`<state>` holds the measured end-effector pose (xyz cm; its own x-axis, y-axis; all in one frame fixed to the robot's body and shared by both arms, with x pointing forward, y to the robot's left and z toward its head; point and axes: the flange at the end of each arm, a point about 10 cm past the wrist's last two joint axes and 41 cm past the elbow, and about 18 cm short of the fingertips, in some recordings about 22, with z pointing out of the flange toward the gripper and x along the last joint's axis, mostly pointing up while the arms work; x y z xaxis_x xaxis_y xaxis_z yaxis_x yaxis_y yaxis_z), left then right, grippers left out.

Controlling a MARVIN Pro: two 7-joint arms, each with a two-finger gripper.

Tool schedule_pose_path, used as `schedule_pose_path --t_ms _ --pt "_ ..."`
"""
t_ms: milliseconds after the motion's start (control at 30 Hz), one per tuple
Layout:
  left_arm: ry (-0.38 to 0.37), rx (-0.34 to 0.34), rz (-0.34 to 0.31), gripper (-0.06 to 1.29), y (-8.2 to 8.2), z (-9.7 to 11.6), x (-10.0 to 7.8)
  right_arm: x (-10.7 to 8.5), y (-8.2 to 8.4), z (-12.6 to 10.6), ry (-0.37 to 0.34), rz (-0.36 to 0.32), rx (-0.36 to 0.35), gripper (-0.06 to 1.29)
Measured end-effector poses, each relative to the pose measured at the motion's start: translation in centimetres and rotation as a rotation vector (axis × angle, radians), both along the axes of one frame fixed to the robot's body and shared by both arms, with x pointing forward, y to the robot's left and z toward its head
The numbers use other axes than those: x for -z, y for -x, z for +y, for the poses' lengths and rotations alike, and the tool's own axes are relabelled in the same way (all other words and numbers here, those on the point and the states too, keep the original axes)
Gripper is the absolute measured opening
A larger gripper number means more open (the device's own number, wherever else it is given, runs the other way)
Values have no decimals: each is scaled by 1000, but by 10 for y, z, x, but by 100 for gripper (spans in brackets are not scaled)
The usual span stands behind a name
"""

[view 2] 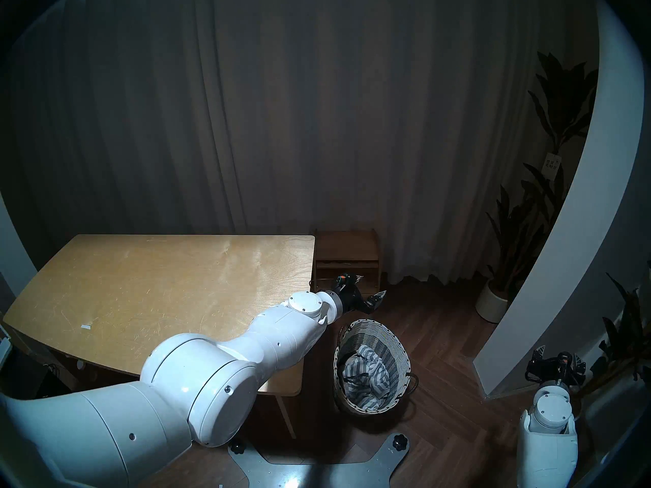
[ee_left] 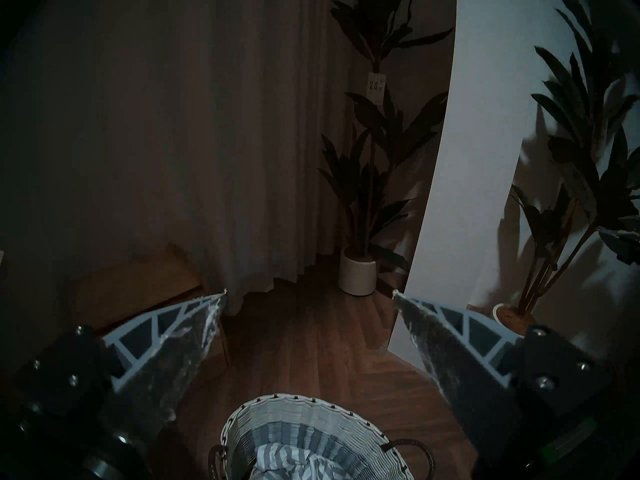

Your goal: Toss clothes into the laundry hamper

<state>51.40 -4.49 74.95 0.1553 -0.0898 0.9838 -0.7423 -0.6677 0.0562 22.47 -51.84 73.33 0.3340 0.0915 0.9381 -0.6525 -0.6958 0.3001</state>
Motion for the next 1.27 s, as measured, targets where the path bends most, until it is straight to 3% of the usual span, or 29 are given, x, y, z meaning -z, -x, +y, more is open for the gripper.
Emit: schedule_pose_path --t_ms 133,300,500,667,900,1233,1267 --pt "58 -49 -66 124 -17 14 -20 -7 -13 10 4 -25 -44 125" --pt "101 -136 -154 124 -43 45 -49 -28 -45 30 15 -99 -131 125" --pt "131 -278 -253 124 -75 105 -82 -72 -98 73 45 -235 -294 125" --pt "137 -373 -303 124 -88 151 -94 -103 -128 110 61 -329 -415 125" --pt "121 -479 -313 124 -88 204 -83 -147 -159 165 74 -452 -572 125" --pt "84 -635 -330 124 -77 283 -65 -177 -177 237 49 -547 -749 125" --pt "84 -635 -330 124 -77 283 -65 -177 -177 237 49 -547 -749 125"
